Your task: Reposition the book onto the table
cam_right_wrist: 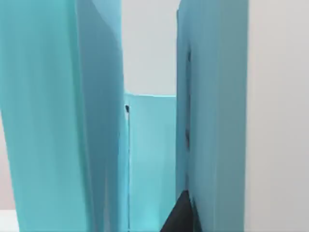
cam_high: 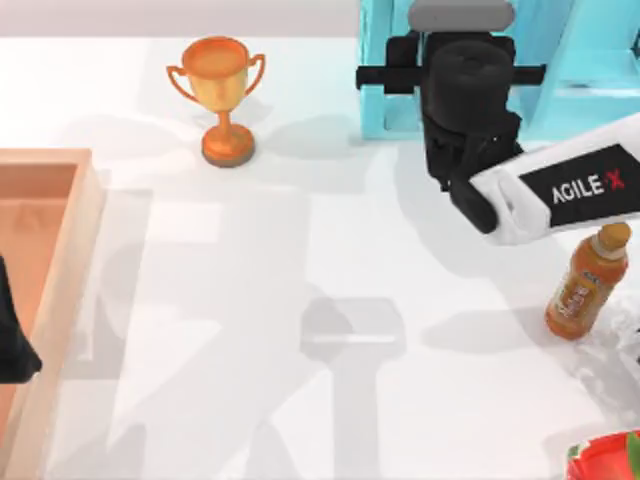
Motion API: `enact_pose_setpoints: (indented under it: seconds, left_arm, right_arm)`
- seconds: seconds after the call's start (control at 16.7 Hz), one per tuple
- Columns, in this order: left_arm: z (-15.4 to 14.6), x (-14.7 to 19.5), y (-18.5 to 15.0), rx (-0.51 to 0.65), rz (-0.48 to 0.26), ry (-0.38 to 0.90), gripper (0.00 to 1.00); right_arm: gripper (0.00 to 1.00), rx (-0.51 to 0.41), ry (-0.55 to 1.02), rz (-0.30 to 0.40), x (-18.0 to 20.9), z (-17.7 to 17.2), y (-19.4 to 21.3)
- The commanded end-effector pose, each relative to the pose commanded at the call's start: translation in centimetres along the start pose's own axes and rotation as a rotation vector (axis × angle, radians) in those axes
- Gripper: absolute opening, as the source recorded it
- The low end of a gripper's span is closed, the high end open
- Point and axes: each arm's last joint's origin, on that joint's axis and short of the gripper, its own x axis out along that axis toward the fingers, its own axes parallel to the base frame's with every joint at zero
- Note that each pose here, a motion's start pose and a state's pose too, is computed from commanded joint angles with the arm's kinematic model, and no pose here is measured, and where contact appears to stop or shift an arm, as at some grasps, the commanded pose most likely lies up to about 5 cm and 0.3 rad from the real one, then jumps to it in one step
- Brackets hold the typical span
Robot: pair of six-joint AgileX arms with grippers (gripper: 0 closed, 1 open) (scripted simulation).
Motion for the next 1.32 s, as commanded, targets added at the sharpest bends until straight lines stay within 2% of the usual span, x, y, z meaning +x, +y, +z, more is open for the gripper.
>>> enact_pose_setpoints:
  seconds: [0.3,0.48,0.72,1.08,1.2,1.32]
  left_arm:
    - [0.0,0.0,0.0,0.000,0.000,0.000,1.00]
    - [0.0,0.0,0.0,0.000,0.000,0.000,1.00]
    - [0.0,0.0,0.0,0.000,0.000,0.000,1.00]
    - [0.0,0.0,0.0,0.000,0.000,0.000,1.00]
    - [0.0,0.0,0.0,0.000,0.000,0.000,1.00]
    - [0.0,0.0,0.0,0.000,0.000,0.000,1.00]
  right_arm:
    - [0.00,0.056,-0.085,0.001,-7.6,10.2,-1.2]
    - [0.00,0.061,-0.087,0.001,-12.1,12.7,-2.2]
    - [0.00,0.025,-0.039,0.000,-15.2,12.3,-2.7]
    - [0.00,0.003,-0.027,0.006,-15.1,11.9,-2.4]
    - [0.00,-0.078,-0.002,0.040,-15.7,10.8,-0.9]
    - [0.00,-0.219,0.030,0.094,-16.7,9.2,1.3]
